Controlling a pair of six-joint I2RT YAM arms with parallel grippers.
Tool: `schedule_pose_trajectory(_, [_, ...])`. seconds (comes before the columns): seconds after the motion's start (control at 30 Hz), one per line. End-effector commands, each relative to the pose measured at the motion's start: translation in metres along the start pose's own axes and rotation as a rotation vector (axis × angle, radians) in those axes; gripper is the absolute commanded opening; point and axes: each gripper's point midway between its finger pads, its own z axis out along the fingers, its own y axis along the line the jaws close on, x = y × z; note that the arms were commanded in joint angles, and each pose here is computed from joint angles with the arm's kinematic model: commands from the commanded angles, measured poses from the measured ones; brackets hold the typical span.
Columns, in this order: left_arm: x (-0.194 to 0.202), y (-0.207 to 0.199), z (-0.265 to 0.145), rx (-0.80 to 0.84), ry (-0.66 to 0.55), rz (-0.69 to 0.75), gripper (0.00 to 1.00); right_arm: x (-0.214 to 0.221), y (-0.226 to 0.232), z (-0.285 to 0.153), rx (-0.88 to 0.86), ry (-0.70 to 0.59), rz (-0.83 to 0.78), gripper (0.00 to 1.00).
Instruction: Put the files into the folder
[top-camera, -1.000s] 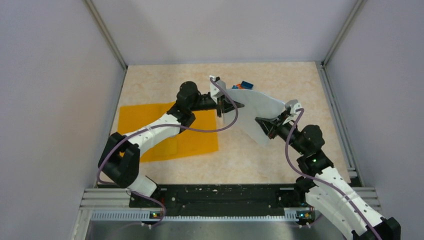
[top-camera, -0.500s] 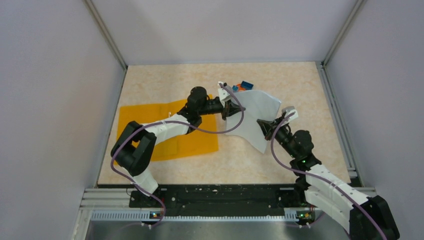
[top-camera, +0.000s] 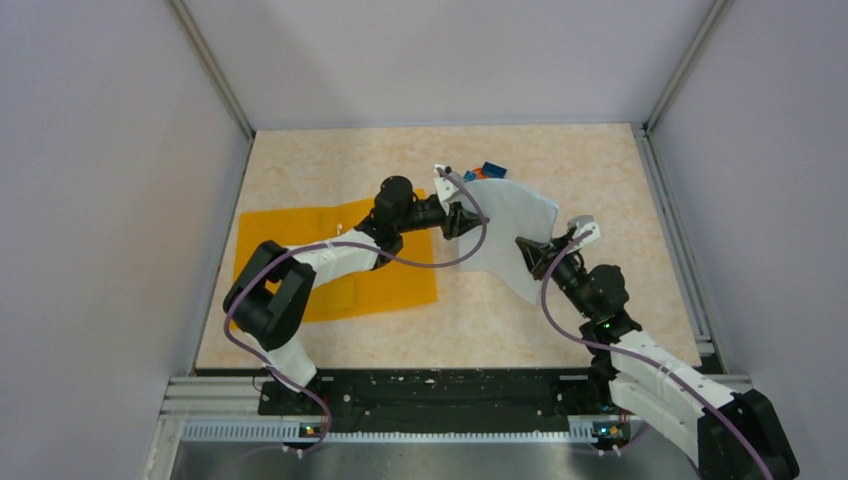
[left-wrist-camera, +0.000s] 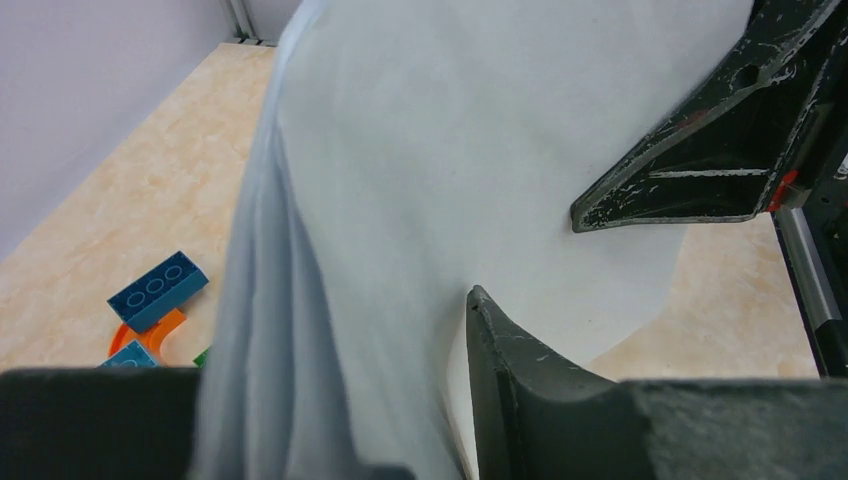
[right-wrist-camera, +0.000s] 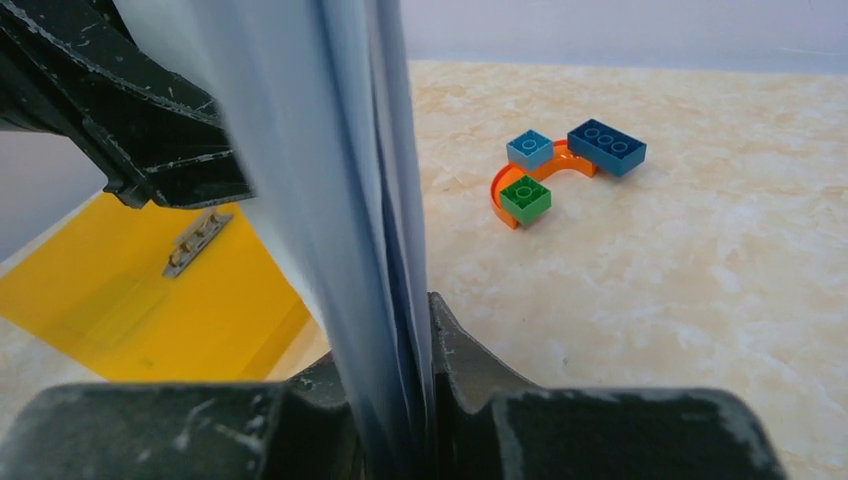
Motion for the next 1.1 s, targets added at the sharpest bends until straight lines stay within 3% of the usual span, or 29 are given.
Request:
schedule_pose_trajectory(0.0, [-0.006,-0.001,0.006,0.017,-0.029,0.016,0.35,-0.009,0.005,-0.003,-0.019,-0.056,0.006,0.18])
schedule_pose_trajectory(0.3, [-0.004,-0.013,0.015,0.061,-0.017,0.004,0.37,0.002,0.0,-0.015,0.008,-0.054,0.027,0.25])
schedule_pose_trajectory(0.4, [-0.004,-0.018,0.018,0.077,-0.012,-0.002,0.33,0.002,0.0,-0.017,0.009,-0.055,0.027,0.25])
schedule_pose_trajectory(0.67, [-0.005,-0.022,0.024,0.099,0.0,-0.012,0.03,0.0,0.0,-0.017,0.009,-0.056,0.026,0.23])
schedule_pose_trajectory(0.73, [-0.009,-0.023,0.024,0.105,0.0,-0.013,0.0,-0.005,0.004,-0.015,-0.003,-0.06,0.026,0.23])
schedule_pose_trajectory(0.9, [-0.044,-0.029,0.013,0.125,-0.004,0.019,0.0,-0.037,0.016,-0.012,-0.036,-0.071,0.006,0.24])
schedule_pose_trajectory(1.07, [-0.098,-0.038,-0.016,0.151,0.003,0.061,0.0,-0.091,0.042,-0.013,-0.121,-0.108,-0.027,0.32])
